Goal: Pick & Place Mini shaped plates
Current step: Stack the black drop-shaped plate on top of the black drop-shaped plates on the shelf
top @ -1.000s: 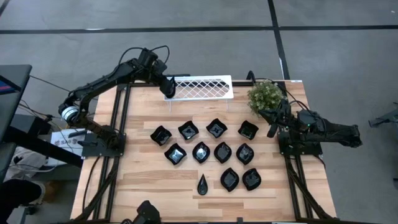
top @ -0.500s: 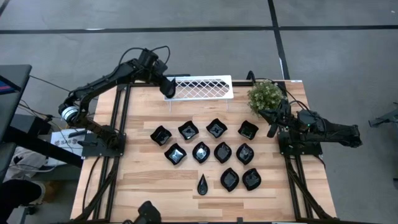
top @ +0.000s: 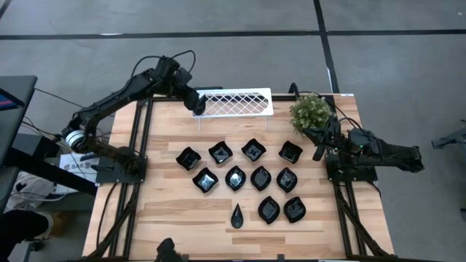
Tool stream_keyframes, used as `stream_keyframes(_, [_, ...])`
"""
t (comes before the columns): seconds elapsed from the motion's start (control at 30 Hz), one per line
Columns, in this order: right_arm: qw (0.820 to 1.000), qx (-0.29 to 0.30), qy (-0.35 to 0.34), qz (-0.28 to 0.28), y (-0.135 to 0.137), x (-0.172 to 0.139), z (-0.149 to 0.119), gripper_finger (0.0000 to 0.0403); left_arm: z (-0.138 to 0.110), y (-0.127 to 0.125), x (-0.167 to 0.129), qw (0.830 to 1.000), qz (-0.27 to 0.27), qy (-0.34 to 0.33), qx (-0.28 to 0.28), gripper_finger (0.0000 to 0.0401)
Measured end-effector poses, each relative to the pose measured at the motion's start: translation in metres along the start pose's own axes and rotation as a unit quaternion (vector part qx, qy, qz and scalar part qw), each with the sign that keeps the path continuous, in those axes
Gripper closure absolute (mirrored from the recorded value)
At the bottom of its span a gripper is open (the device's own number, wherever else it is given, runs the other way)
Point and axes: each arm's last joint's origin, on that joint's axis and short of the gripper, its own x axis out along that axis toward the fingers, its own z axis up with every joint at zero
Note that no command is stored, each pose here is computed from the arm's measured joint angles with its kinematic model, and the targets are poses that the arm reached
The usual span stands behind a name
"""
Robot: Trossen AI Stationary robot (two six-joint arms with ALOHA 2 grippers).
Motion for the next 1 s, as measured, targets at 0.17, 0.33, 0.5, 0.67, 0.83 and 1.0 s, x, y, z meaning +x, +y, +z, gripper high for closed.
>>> stream_keyframes(0.17, [1.000, 0.000, 0.000, 0.000, 0.000, 0.000, 0.000, 0.0401, 0.001, -0.028, -0.029, 0.999, -0.022, -0.035, 0.026, 0.0309])
stream_keyframes(0.33, [1.000, 0.000, 0.000, 0.000, 0.000, 0.000, 0.000, 0.0401, -0.003, -0.058, -0.045, 0.998, -0.030, -0.047, 0.036, 0.0309])
stream_keyframes(0.5, [1.000, 0.000, 0.000, 0.000, 0.000, 0.000, 0.000, 0.0401, -0.008, -0.083, -0.049, 0.998, -0.044, -0.044, 0.028, 0.0309])
stream_keyframes(0.67, [1.000, 0.001, 0.000, 0.000, 0.000, 0.000, 0.000, 0.0401, -0.013, -0.105, -0.049, 0.997, -0.068, -0.034, 0.006, 0.0309])
stream_keyframes(0.83, [1.000, 0.001, 0.000, 0.000, 0.000, 0.000, 0.000, 0.0401, -0.021, -0.131, -0.050, 0.994, -0.101, -0.019, -0.022, 0.0309])
stream_keyframes(1.0, [1.000, 0.001, 0.000, 0.000, 0.000, 0.000, 0.000, 0.0401, -0.035, -0.166, -0.054, 0.993, -0.112, -0.010, -0.032, 0.0309])
